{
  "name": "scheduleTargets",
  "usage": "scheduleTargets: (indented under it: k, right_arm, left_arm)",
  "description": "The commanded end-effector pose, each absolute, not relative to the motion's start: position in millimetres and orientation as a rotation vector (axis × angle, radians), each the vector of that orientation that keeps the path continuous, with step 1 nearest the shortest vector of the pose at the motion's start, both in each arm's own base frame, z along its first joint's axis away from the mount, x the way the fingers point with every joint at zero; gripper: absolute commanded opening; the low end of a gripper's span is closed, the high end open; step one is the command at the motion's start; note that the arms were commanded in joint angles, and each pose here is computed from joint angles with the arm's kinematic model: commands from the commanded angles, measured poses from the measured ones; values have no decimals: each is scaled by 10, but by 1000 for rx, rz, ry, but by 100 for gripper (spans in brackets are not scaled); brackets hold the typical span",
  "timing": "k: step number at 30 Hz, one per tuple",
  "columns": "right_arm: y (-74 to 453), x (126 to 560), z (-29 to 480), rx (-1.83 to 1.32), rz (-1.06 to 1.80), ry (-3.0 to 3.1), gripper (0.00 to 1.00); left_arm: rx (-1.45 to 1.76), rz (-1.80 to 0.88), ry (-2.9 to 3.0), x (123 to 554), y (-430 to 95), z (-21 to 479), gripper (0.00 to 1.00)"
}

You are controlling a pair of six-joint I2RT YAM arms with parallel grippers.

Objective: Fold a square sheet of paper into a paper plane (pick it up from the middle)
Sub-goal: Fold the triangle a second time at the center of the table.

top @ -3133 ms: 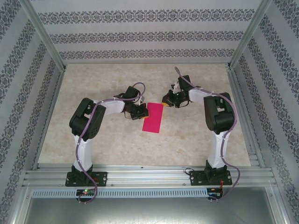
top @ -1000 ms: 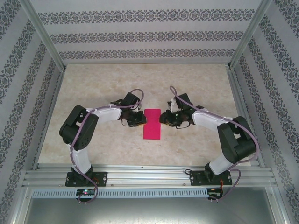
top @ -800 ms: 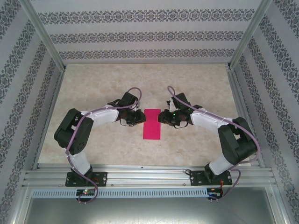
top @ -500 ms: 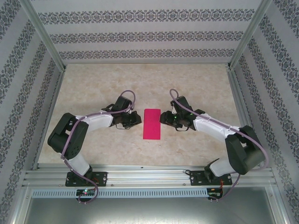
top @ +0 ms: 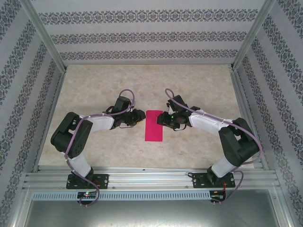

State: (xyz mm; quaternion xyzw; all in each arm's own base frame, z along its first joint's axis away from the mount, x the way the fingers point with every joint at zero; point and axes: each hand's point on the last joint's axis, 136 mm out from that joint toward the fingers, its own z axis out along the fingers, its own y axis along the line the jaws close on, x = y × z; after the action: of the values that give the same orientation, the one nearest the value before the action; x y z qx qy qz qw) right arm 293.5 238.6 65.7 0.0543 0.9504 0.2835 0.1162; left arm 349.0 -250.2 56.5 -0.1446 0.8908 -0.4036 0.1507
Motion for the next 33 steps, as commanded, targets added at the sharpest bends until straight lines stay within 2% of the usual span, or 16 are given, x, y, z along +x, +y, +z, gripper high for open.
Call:
scheduleTargets:
  k: [1,8,33]
  right_arm:
    - [2443,2920,682,137,842,2802,46]
    - [2537,2866,560,146,844,2805,46]
    - [2457,2936,172,225,788,2884,43]
  left_arm:
    - [-435,-1210,2530,3508,-2507,561,35]
    - [-387,-1194,2593,3352,-2479,450,40]
    - [-349,-1235,2649,3368,-2594,428,43]
